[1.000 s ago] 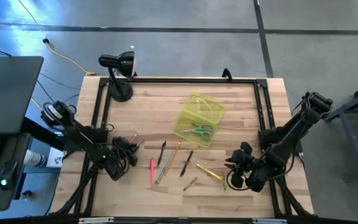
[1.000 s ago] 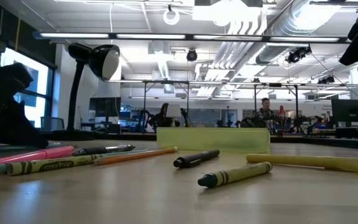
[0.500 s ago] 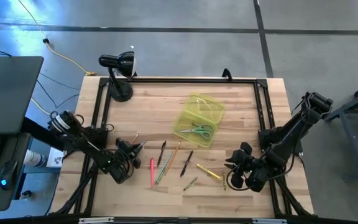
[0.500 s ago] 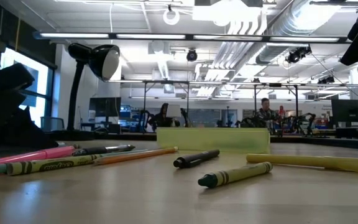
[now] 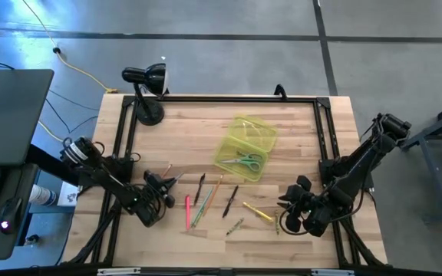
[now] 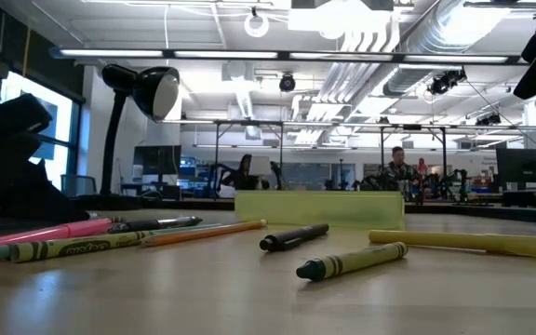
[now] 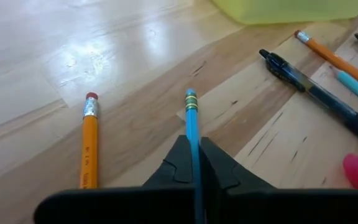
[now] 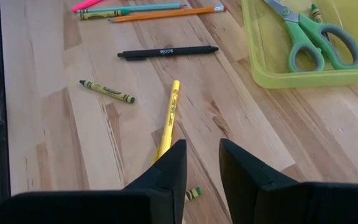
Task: Pick & place school supplies into a supply box
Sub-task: Put the top blue pencil into the yellow supply box
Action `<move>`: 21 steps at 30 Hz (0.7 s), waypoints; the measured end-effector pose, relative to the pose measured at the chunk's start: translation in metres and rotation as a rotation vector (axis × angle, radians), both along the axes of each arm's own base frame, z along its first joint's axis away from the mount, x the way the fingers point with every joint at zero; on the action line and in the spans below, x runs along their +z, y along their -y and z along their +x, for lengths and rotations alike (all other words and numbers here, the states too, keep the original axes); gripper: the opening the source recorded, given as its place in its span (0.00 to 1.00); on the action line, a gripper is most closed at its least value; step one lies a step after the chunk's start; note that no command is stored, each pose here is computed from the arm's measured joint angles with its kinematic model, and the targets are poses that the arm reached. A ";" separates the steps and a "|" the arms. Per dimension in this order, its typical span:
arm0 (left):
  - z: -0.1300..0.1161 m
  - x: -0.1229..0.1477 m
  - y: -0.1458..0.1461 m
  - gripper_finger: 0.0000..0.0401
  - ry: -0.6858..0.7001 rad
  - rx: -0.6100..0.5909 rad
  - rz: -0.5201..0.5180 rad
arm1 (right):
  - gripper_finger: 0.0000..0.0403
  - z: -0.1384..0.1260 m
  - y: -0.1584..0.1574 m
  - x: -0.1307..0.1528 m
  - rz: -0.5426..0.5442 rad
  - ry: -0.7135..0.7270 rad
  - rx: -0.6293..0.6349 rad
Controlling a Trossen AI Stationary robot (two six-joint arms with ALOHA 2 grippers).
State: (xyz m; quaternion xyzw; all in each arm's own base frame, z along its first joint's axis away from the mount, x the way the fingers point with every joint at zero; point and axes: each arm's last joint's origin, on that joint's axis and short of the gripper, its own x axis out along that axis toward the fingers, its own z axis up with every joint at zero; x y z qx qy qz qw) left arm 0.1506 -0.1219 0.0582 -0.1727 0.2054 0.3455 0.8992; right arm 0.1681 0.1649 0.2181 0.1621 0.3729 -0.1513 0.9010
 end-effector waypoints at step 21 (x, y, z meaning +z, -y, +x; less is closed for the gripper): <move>0.130 0.105 -0.017 0.06 -0.208 -0.230 0.179 | 0.18 0.000 -0.001 0.000 -0.001 -0.008 0.022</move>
